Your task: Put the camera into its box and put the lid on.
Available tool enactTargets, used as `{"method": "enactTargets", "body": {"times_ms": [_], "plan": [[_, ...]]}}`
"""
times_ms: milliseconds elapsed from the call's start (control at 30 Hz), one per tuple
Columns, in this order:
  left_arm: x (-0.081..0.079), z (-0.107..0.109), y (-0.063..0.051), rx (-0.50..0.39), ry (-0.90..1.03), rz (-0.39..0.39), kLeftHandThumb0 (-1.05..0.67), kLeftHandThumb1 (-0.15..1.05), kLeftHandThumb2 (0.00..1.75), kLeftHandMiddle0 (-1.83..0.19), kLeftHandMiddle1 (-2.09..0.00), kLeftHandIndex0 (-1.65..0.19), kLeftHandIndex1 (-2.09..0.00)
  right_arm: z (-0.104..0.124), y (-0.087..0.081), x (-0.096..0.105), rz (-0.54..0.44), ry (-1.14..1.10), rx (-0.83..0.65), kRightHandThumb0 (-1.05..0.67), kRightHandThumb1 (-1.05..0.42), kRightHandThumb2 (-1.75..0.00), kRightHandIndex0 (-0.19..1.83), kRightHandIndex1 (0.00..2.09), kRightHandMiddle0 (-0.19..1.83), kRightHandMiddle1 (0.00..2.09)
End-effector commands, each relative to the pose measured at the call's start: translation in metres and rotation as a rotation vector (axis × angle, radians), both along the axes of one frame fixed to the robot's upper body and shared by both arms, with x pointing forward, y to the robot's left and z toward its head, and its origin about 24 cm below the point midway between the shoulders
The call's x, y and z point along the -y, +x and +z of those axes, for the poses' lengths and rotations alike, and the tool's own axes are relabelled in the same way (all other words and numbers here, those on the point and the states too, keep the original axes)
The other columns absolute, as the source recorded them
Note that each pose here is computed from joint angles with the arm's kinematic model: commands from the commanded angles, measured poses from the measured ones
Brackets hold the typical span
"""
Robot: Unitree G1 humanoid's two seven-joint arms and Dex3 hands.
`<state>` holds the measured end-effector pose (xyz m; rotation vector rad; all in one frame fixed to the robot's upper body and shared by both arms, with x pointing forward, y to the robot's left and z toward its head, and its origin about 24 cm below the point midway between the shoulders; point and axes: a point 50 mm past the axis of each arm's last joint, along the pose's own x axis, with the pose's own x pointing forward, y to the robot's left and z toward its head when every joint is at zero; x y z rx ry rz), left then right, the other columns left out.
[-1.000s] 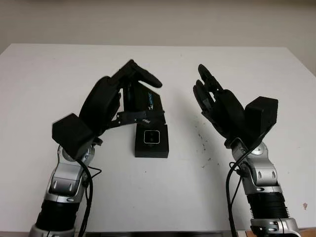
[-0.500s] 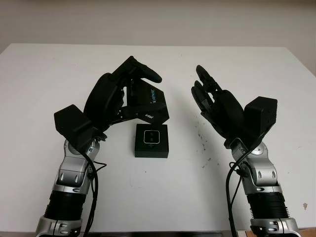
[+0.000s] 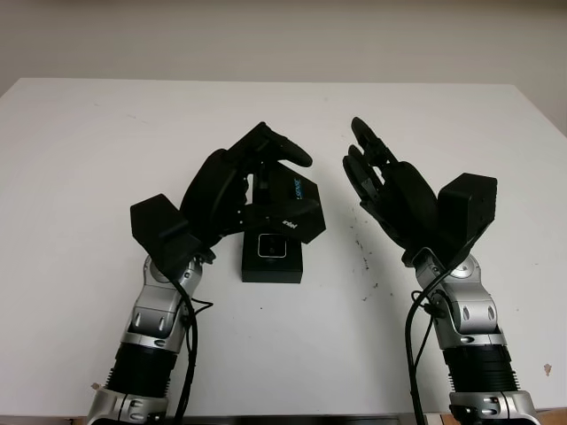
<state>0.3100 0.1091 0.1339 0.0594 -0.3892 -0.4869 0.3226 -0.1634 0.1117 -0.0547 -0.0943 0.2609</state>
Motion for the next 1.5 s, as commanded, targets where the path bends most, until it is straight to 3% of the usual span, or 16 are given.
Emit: {"method": "enactTargets", "body": {"times_ms": [0, 367, 967, 1467], "plan": [[0.005, -0.001, -0.001, 0.0, 0.001, -0.004, -0.17, 0.97, 0.05, -0.41, -1.48, -0.3, -1.49, 0.002, -0.001, 0.001, -0.005, -0.011, 0.016, -0.72, -1.05, -0.34, -0.06, 0.06, -0.01, 0.07], [0.01, -0.012, -0.004, -0.032, 0.009, -0.028, -0.15, 0.96, 0.05, -0.46, -1.46, -0.34, -1.5, -0.001, -0.001, 0.0, 0.019, 0.008, 0.009, -0.7, -1.05, -0.36, -0.09, 0.05, -0.06, 0.05], [-0.012, -0.015, -0.013, -0.071, 0.028, 0.015, -0.19, 0.93, 0.05, -0.44, -1.54, -0.34, -1.51, 0.0, 0.0, 0.0, 0.021, 0.02, 0.004, -0.71, -1.05, -0.34, -0.09, 0.05, -0.06, 0.05], [-0.017, -0.016, -0.013, -0.099, 0.002, 0.02, -0.19, 0.94, 0.05, -0.43, -1.51, -0.32, -1.49, 0.001, -0.002, 0.002, 0.014, 0.013, 0.011, -0.7, -1.05, -0.33, -0.08, 0.06, -0.04, 0.06]]}}
